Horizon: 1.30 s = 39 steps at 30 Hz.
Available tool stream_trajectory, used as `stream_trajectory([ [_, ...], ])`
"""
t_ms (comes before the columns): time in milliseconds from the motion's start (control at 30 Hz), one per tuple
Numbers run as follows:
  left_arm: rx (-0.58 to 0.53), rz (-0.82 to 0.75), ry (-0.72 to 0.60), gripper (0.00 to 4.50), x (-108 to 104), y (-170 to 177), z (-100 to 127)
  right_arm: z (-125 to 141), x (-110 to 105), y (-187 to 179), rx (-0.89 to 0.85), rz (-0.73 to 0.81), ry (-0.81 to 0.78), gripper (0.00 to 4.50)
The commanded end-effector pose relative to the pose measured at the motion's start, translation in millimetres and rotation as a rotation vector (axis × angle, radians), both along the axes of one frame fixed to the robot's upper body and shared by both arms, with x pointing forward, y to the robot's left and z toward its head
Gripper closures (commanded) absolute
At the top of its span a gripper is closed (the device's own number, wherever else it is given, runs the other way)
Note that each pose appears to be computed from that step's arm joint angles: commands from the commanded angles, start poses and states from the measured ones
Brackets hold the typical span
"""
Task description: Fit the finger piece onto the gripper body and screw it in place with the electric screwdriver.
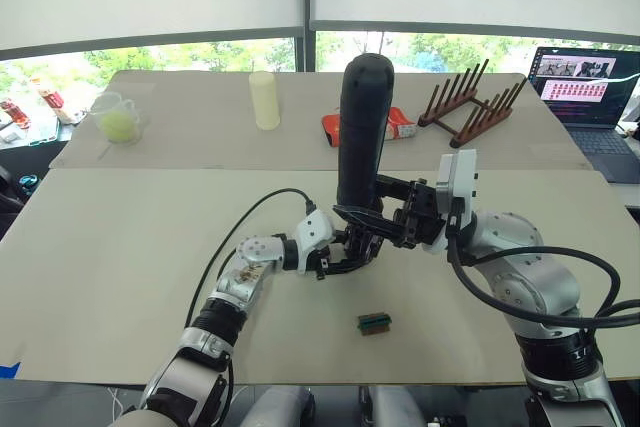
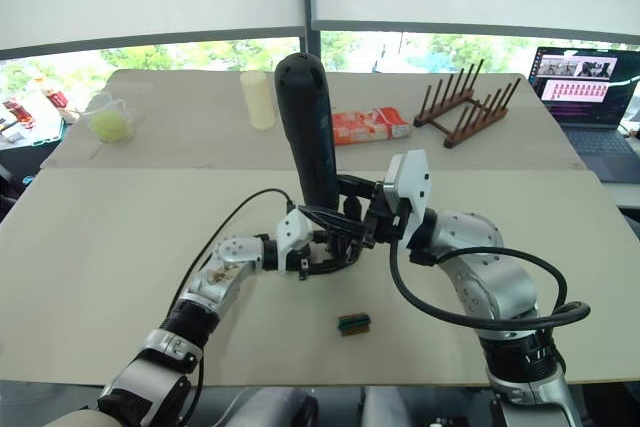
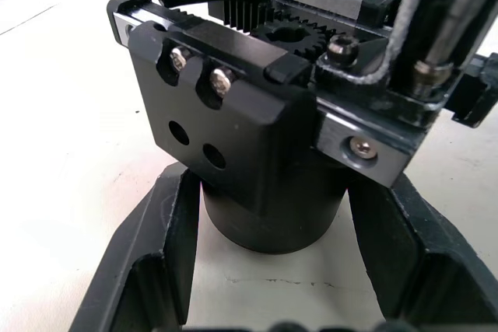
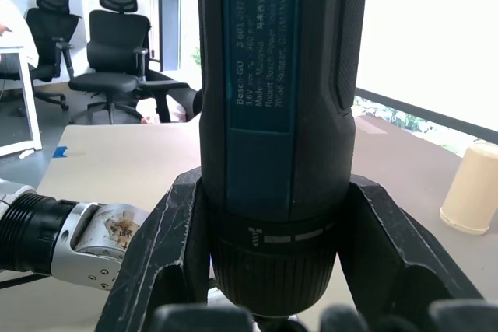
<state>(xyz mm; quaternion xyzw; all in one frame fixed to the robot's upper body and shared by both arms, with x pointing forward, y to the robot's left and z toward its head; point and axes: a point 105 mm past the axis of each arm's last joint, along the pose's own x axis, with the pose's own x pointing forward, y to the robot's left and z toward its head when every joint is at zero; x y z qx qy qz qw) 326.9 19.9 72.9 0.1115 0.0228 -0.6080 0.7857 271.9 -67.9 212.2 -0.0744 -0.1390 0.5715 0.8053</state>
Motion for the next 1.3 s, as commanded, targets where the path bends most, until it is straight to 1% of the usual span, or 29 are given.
stream_trajectory([
  [33,-0.028,-0.012,-0.047,2.21,1.0,-5.1,13.9,-46.8,18.0,-15.1,-0.168,-0.104,0.123,2.6],
  [333,-0.029,-0.008,-0.046,2.21,1.4,-5.1,13.3,-45.1,10.6,-12.8,-0.209,-0.024,0.135,2.6],
  [500,-0.028,-0.01,-0.05,2.21,2.4,-5.9,14.6,-47.4,17.1,-16.8,-0.217,-0.046,0.131,2.6],
  [667,-0.026,-0.009,-0.052,2.21,3.2,-5.2,15.0,-48.4,21.2,-17.9,-0.192,-0.069,0.166,2.6],
  [1300,-0.026,-0.002,-0.049,2.21,2.4,-3.5,15.3,-48.7,23.2,-19.1,-0.185,-0.085,0.146,2.6],
])
